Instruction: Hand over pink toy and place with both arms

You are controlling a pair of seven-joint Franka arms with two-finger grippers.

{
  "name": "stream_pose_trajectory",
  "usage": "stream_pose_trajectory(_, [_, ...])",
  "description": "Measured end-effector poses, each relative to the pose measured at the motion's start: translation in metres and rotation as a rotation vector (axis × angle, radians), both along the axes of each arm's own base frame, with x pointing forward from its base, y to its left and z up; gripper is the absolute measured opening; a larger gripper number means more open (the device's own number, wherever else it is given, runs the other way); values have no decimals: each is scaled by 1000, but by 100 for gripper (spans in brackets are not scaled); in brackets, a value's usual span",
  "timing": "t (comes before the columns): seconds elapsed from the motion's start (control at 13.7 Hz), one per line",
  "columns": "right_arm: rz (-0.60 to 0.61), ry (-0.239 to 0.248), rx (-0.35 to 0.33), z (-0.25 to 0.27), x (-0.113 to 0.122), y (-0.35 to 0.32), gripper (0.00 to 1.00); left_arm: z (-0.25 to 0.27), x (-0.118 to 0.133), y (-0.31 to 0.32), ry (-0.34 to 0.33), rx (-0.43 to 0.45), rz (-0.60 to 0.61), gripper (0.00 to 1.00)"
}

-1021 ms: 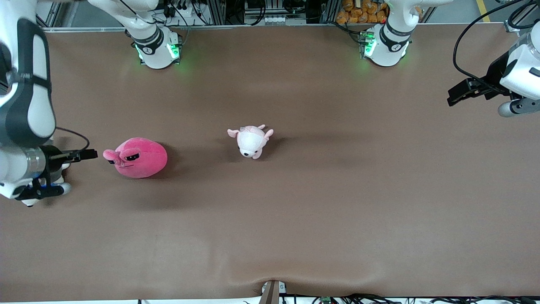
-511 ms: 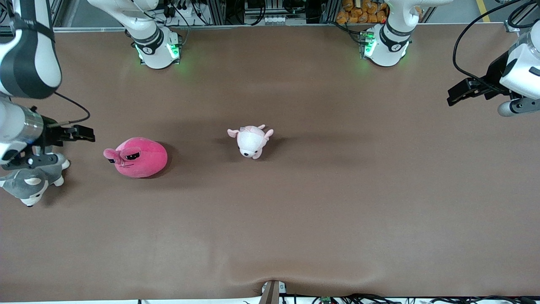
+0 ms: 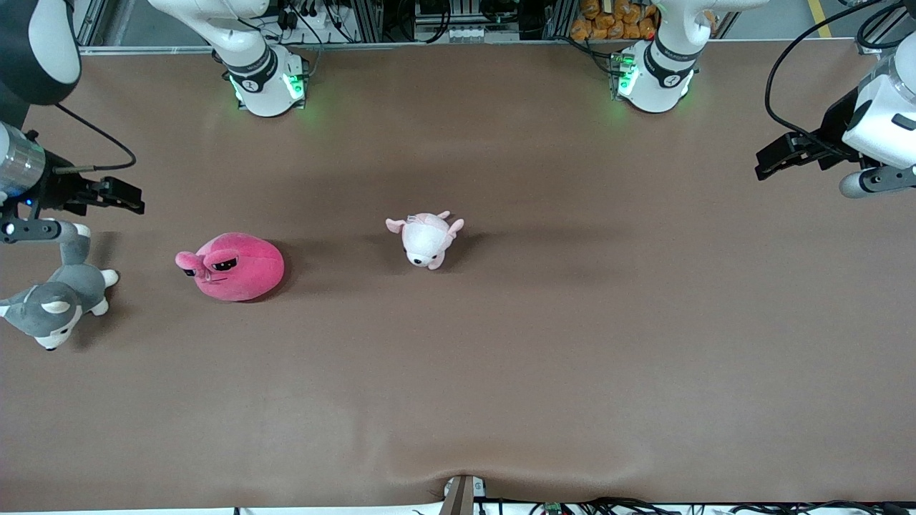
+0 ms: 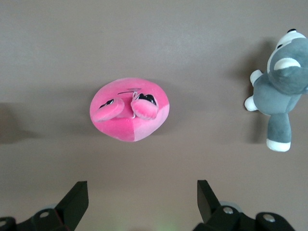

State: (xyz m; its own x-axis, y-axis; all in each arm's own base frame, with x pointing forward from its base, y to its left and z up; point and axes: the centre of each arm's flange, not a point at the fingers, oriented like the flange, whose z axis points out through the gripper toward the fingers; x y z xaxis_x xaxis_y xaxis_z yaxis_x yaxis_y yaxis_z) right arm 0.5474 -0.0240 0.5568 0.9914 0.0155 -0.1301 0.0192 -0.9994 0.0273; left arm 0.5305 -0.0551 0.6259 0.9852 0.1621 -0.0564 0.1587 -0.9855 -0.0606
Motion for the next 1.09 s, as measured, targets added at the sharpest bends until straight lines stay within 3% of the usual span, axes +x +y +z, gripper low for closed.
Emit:
stream_pose_trajectory(0.51, [-33,-47,88,50,-22,7,100,0,0,0,0,-1,0,100])
stream_pose_trajectory(1.09, [-57,-40,87,59,-27,14,100,3,1,3,-7,-2,4,100])
